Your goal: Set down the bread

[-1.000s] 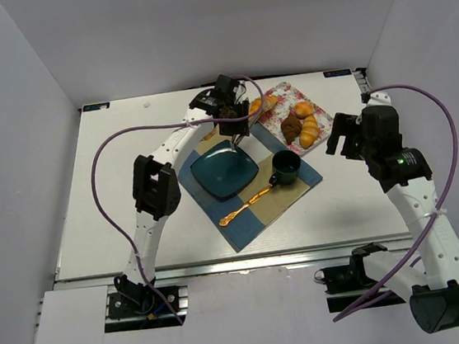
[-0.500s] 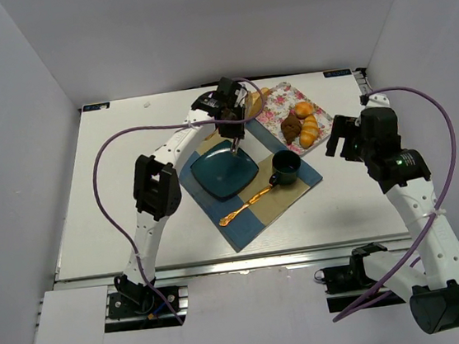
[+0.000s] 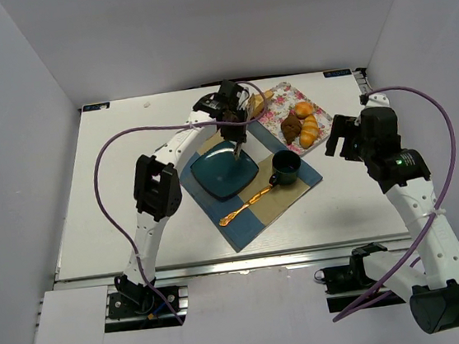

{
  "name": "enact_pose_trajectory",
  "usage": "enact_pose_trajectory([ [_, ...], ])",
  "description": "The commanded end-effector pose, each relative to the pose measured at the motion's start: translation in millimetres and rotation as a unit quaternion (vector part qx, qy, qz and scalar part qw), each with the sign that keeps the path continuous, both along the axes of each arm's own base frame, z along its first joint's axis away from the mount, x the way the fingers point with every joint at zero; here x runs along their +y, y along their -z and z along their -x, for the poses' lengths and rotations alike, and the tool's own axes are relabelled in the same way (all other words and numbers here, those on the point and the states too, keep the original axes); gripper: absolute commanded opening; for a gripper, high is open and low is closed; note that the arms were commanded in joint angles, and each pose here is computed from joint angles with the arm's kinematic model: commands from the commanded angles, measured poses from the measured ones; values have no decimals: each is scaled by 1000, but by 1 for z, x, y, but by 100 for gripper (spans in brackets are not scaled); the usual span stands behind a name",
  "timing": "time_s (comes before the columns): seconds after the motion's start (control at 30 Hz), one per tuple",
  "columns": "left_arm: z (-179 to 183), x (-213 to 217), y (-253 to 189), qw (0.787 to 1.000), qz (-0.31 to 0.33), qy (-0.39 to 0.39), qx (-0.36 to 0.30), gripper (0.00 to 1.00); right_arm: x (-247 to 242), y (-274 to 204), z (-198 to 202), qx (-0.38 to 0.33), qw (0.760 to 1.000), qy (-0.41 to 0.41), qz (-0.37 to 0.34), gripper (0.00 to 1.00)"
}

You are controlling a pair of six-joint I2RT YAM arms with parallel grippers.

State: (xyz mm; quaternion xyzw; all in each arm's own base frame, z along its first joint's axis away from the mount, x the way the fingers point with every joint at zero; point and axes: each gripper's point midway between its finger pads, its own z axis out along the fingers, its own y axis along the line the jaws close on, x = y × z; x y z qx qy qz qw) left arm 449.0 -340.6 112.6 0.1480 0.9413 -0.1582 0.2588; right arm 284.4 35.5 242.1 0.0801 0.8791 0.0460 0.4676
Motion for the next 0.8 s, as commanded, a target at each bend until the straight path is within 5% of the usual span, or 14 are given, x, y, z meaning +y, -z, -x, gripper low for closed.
enact_pose_trajectory([
  [0.0, 15, -8, -42, 999, 26, 20, -23, 30, 3, -6, -7, -19, 1000, -6, -2, 89],
  [0.1, 20, -11, -50, 999, 30, 25, -28, 22, 3, -5, -7, -17, 1000, -6, -5, 89],
  [0.23, 24, -13, -59, 998, 35, 30, -33, 23, 5, -3, -7, -15, 1000, -5, -11, 90],
  [0.77, 11, -5, -79, 997, 28, 16, -67, 50, 5, -5, -8, -15, 1000, 0, -18, 89],
])
